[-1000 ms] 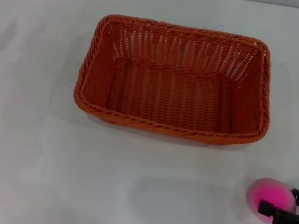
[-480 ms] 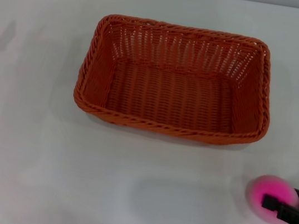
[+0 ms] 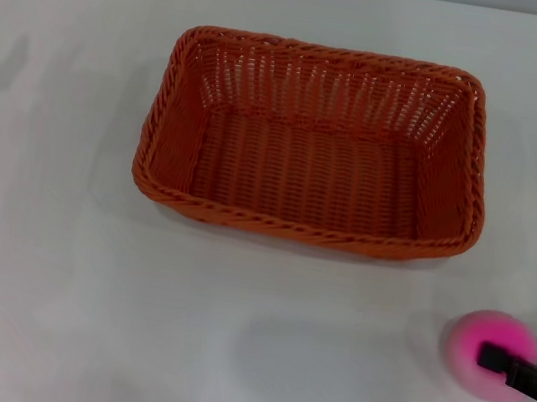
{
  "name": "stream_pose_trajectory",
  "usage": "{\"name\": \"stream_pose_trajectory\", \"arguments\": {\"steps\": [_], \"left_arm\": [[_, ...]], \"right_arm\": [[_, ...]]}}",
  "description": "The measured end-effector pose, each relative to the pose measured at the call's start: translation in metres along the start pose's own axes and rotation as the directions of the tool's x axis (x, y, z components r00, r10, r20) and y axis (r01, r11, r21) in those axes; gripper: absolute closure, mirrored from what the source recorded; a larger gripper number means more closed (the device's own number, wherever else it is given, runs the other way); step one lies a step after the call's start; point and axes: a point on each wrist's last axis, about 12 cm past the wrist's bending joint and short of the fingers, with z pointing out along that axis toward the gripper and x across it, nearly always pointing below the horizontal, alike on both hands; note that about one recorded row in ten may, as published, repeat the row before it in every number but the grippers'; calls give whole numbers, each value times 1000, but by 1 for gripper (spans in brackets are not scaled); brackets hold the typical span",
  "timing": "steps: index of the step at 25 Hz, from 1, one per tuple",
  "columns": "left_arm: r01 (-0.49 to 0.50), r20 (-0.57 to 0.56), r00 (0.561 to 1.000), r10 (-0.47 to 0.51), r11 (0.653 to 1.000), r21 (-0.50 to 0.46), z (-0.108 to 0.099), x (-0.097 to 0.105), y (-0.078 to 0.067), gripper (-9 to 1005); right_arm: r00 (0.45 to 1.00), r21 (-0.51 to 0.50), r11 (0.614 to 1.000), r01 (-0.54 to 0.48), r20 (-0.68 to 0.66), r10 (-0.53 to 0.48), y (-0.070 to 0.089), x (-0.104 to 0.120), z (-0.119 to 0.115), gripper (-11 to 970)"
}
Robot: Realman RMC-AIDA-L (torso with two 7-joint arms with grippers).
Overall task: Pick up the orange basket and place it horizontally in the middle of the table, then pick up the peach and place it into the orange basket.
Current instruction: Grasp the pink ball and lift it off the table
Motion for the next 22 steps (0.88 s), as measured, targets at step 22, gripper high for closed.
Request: {"name": "stream_pose_trajectory", "arguments": {"steps": [22], "left_arm": [[-6, 14, 1000, 6, 1000, -10, 1, -4, 2, 405]], "right_arm": [[977, 97, 994, 51, 201, -70, -3, -31, -34, 692]]}}
